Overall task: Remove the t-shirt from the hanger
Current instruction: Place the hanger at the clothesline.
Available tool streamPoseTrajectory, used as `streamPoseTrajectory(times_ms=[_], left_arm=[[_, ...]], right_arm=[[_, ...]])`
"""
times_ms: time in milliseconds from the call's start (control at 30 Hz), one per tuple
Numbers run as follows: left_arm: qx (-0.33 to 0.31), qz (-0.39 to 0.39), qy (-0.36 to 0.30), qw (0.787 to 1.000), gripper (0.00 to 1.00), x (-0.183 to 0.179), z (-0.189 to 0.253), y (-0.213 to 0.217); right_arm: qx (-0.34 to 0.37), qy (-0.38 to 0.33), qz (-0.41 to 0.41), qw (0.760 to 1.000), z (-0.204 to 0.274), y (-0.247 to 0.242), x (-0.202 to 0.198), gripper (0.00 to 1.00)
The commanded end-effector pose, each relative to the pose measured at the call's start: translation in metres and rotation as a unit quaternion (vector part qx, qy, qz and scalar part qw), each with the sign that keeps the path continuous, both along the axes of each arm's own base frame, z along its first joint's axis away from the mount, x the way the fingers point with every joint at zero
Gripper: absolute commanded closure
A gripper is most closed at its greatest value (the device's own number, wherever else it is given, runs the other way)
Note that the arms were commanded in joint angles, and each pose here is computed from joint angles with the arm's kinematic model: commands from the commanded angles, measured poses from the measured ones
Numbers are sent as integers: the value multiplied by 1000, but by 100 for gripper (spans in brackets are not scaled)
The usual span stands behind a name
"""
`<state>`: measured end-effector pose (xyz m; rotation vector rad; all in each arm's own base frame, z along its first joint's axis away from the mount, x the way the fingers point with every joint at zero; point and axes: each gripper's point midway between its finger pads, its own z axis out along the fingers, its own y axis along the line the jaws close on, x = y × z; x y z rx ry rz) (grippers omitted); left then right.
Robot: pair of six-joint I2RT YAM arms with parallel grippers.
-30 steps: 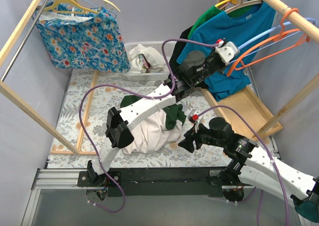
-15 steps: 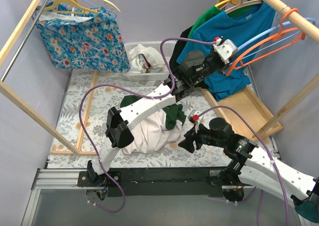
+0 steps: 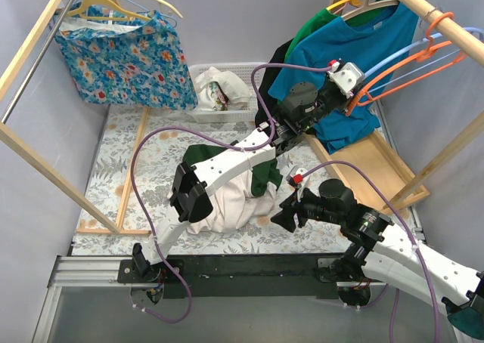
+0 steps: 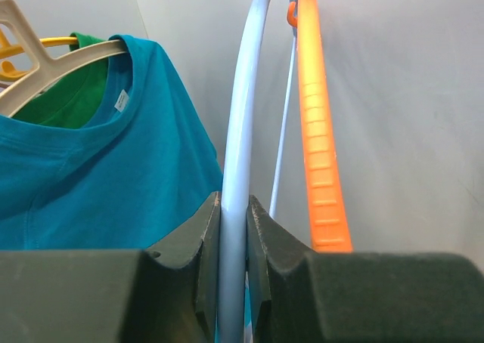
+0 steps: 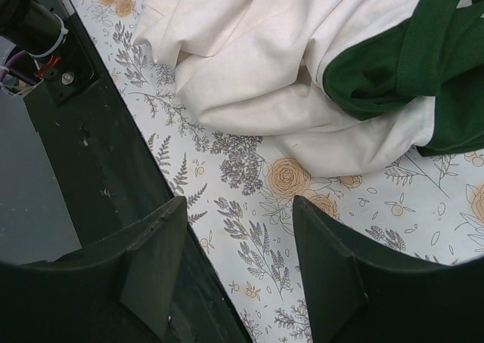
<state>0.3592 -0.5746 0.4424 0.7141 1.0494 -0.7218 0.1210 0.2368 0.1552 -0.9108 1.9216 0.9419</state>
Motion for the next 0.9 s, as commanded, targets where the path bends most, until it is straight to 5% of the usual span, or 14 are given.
streamPoseTrajectory(times_ms=[0,100,233,567,867], left_arm=[[-24,-1,-14,1000,86,-9,29,9],[-23,6,-14,1000,49,-11,34,17],[-26,18,-26,999,27,-20,53,34],[-63,34,-52,996,3,-59,114,106],[-42,110,4,993,2,-84,73,202]], right_arm=[[18,-11,5,1000,8,5,1,35],[18,-8,6,1000,8,6,0,35],[19,-8,7,1000,8,7,0,34],[2,2,-17,1000,3,8,11,32],[-38,-3,-44,998,-13,19,34,25]])
